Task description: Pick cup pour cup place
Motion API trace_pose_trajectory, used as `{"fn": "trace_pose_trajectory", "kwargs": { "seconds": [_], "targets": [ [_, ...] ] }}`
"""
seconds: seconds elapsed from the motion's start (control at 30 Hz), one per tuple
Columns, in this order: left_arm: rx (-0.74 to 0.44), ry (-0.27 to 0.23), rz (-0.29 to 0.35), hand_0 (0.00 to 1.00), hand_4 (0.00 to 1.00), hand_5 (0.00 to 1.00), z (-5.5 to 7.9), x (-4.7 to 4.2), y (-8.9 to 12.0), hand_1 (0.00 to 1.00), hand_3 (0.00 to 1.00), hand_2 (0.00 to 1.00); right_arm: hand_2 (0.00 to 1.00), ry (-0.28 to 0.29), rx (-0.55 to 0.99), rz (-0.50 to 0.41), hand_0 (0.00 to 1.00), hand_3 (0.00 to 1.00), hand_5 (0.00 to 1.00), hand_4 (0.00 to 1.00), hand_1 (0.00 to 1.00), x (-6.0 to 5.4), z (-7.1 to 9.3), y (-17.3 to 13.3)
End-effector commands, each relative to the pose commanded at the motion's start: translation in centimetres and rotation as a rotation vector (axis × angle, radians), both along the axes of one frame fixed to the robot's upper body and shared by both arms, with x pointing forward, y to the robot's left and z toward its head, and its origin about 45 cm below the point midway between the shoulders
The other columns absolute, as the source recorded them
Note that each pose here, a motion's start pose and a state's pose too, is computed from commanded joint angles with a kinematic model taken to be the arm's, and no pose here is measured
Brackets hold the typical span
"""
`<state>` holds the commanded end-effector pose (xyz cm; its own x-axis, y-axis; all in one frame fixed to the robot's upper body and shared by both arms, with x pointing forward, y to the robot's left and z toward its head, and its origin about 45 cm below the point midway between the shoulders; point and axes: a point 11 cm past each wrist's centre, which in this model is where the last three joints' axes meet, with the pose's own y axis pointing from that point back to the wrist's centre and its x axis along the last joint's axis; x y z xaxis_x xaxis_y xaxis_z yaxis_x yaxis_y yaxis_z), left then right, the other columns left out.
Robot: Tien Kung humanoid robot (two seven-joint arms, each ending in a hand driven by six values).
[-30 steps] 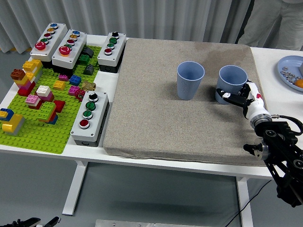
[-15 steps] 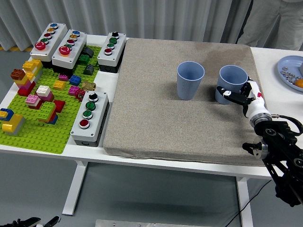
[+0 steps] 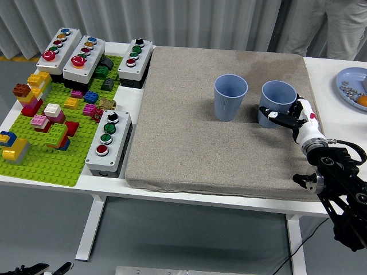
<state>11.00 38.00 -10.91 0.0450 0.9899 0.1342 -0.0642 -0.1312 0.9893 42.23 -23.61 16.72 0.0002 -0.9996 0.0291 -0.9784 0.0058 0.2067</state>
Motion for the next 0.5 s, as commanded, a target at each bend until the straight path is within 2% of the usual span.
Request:
{"fn": "trace_pose_trajectory", "kwargs": {
  "seconds": [0.5],
  "targets": [
    [0.008,0.004,0.001,0.766,0.510,0.998,0.1,-0.21,0.5,0.782,0.702,0.821,0.600,-0.103,-0.242,0.100,0.811,0.656,0.133,0.786,0.692,0.9,2.8,0.2]
  ]
}}
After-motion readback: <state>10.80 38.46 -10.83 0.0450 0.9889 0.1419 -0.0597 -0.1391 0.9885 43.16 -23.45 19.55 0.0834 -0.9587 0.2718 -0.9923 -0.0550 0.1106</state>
